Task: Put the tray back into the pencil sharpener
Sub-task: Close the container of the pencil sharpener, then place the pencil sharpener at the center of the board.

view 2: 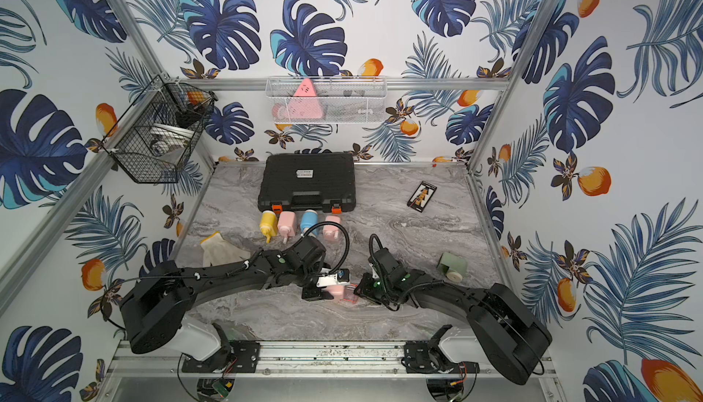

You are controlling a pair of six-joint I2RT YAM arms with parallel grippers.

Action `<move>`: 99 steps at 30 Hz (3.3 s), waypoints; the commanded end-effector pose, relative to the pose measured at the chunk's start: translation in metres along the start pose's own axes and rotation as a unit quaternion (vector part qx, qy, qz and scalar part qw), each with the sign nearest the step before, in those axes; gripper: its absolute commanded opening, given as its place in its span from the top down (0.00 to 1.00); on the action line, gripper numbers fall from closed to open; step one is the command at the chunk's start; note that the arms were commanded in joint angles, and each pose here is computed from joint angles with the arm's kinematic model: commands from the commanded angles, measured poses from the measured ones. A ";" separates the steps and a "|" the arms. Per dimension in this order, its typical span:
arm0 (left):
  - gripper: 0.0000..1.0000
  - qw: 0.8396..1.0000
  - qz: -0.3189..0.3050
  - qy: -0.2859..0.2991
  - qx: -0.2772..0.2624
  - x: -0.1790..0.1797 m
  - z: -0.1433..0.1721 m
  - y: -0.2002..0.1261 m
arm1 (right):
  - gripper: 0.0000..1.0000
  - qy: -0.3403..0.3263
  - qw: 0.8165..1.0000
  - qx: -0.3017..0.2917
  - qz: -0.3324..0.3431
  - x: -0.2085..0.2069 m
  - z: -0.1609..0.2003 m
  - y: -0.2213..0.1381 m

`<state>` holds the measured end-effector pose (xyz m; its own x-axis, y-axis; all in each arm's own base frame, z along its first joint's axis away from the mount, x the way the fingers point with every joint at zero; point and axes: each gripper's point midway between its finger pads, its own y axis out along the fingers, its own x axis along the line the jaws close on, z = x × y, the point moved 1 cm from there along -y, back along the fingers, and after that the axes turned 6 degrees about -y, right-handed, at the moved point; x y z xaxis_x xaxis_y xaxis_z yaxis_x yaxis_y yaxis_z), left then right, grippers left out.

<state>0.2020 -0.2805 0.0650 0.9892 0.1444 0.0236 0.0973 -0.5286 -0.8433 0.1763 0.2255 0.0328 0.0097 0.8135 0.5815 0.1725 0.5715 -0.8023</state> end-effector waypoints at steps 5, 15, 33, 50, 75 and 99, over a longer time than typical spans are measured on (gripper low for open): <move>0.47 1.000 0.011 0.005 0.025 -0.005 0.012 0.002 | 0.74 -0.014 0.999 0.000 -0.043 0.023 -0.006 0.007; 0.46 1.000 0.010 0.004 0.026 -0.005 0.012 0.003 | 0.68 -0.003 0.998 -0.014 -0.058 0.027 -0.008 0.002; 0.49 1.000 0.008 0.000 0.022 -0.005 0.013 0.004 | 0.86 0.006 1.000 0.005 -0.028 0.012 -0.002 0.008; 0.49 1.000 0.014 -0.005 0.021 -0.008 0.014 0.006 | 0.86 0.004 0.996 0.029 -0.080 0.033 -0.005 0.023; 0.64 0.992 -0.071 -0.082 -0.062 0.026 -0.036 -0.025 | 0.72 0.018 0.974 -0.210 0.089 -0.034 -0.034 -0.084; 1.00 0.915 -0.220 -0.328 -0.080 0.092 -0.114 -0.047 | 0.67 0.031 0.949 -0.297 0.103 -0.053 -0.039 -0.121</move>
<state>0.2899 -0.3529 0.1782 0.7139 0.6985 -0.0500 0.4863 -0.5459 -0.6823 0.1942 0.1150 0.1075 0.1300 0.8818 0.4534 0.6830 0.2519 -0.6856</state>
